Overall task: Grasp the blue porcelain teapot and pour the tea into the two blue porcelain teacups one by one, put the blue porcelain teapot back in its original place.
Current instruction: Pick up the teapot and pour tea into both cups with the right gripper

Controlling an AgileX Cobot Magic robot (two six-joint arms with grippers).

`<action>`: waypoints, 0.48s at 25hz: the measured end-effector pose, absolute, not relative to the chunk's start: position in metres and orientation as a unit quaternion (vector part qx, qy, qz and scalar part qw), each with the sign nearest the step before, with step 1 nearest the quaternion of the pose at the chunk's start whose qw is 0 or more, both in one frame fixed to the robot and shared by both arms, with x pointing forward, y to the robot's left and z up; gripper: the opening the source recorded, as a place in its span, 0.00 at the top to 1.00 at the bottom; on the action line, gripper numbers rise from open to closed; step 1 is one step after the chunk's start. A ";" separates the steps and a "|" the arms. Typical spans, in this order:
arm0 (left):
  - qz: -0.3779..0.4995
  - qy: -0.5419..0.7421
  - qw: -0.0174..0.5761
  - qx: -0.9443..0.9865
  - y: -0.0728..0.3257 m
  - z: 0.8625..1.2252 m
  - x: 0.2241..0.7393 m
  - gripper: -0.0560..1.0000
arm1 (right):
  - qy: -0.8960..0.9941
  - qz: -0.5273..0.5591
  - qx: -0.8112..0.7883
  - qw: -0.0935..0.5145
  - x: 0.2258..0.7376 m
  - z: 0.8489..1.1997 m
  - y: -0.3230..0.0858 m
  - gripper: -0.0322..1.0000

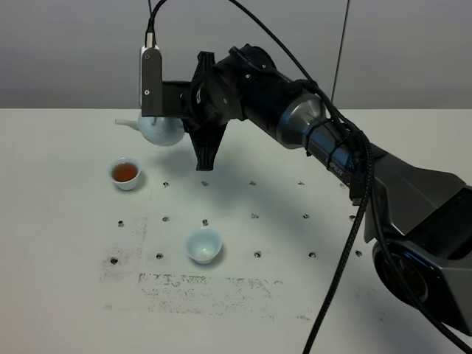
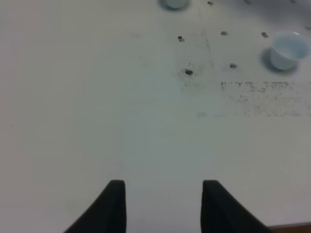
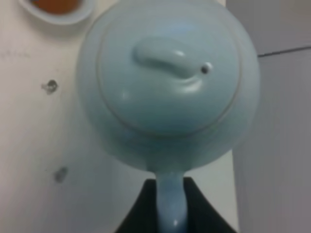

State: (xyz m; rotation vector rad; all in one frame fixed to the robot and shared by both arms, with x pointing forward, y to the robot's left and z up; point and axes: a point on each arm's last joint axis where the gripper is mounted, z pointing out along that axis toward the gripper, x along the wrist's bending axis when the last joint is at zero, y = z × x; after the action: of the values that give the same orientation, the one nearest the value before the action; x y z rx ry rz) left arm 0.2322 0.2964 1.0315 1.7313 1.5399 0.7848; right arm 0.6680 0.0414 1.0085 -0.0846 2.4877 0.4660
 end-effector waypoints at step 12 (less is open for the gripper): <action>0.302 0.592 0.341 0.665 0.296 1.031 0.232 0.54 | 0.920 0.273 0.246 0.136 0.652 1.026 0.025 0.91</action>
State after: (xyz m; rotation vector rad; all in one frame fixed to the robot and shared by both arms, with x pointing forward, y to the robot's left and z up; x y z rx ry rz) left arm 0.2322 0.2964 1.0315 1.7313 1.5399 0.7848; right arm 0.6525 0.0252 1.0263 0.7127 2.6635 0.7898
